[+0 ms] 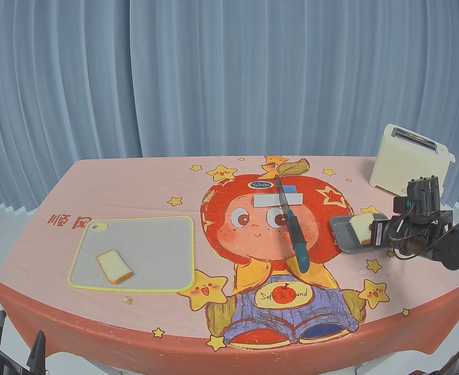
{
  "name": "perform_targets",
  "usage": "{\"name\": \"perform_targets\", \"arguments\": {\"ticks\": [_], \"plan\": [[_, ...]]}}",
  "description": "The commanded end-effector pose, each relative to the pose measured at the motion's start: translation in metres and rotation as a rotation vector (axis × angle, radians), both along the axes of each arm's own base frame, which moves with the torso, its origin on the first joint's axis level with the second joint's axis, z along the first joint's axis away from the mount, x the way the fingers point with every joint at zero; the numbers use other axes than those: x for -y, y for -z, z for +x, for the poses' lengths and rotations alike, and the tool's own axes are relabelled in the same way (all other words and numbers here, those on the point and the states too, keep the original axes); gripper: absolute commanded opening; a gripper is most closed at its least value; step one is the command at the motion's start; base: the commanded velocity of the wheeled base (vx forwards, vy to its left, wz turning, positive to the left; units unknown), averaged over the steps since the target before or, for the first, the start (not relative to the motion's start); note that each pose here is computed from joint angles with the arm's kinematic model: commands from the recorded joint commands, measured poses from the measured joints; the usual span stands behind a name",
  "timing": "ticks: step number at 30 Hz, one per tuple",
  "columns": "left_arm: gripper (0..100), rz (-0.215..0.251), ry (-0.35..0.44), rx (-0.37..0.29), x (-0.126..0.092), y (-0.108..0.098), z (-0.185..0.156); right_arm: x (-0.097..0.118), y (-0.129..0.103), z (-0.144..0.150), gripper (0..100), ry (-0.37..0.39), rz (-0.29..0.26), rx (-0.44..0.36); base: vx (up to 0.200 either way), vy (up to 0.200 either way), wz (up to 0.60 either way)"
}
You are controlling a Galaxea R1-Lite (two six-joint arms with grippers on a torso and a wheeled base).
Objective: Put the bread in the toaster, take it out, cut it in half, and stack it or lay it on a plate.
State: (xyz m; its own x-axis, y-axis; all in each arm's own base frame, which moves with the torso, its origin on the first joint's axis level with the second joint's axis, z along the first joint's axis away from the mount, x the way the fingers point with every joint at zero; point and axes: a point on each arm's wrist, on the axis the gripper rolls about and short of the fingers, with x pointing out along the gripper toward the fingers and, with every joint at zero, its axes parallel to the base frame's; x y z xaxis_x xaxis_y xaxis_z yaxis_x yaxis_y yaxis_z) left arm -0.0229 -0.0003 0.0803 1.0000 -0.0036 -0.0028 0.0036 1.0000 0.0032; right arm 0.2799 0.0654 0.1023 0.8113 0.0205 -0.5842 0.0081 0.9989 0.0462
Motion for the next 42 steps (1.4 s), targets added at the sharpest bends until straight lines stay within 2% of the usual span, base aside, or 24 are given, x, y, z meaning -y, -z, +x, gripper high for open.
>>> {"name": "perform_targets", "arguments": {"ticks": [1,5,6,14,18,30,42], "plan": [[100,0.000,-0.001,-0.002,0.000,0.005,0.000,-0.001,0.003,0.000,0,-0.001,-0.001,-0.010,0.000,0.000,0.00],[100,0.000,-0.001,-0.002,0.000,0.005,0.000,-0.001,0.003,0.000,0,-0.004,-0.003,-0.012,0.000,0.000,0.00],[100,0.000,-0.001,-0.002,0.000,0.005,0.000,-0.001,0.004,0.000,100,-0.005,-0.005,-0.013,0.000,0.000,0.00],[100,0.000,-0.001,-0.002,0.000,0.005,0.000,-0.001,-0.002,-0.001,100,0.002,0.010,0.006,0.000,0.000,0.00],[100,0.000,-0.001,-0.002,0.000,0.005,0.000,0.001,-0.015,-0.008,100,-0.001,0.014,0.039,0.000,0.000,0.00],[100,0.000,-0.001,-0.002,0.000,0.005,0.000,0.008,-0.007,-0.006,100,0.010,-0.020,0.014,0.000,0.000,0.00],[100,0.000,-0.001,-0.002,0.000,0.005,0.000,0.005,0.008,0.000,100,0.008,-0.034,-0.030,0.000,0.000,0.00]]}}
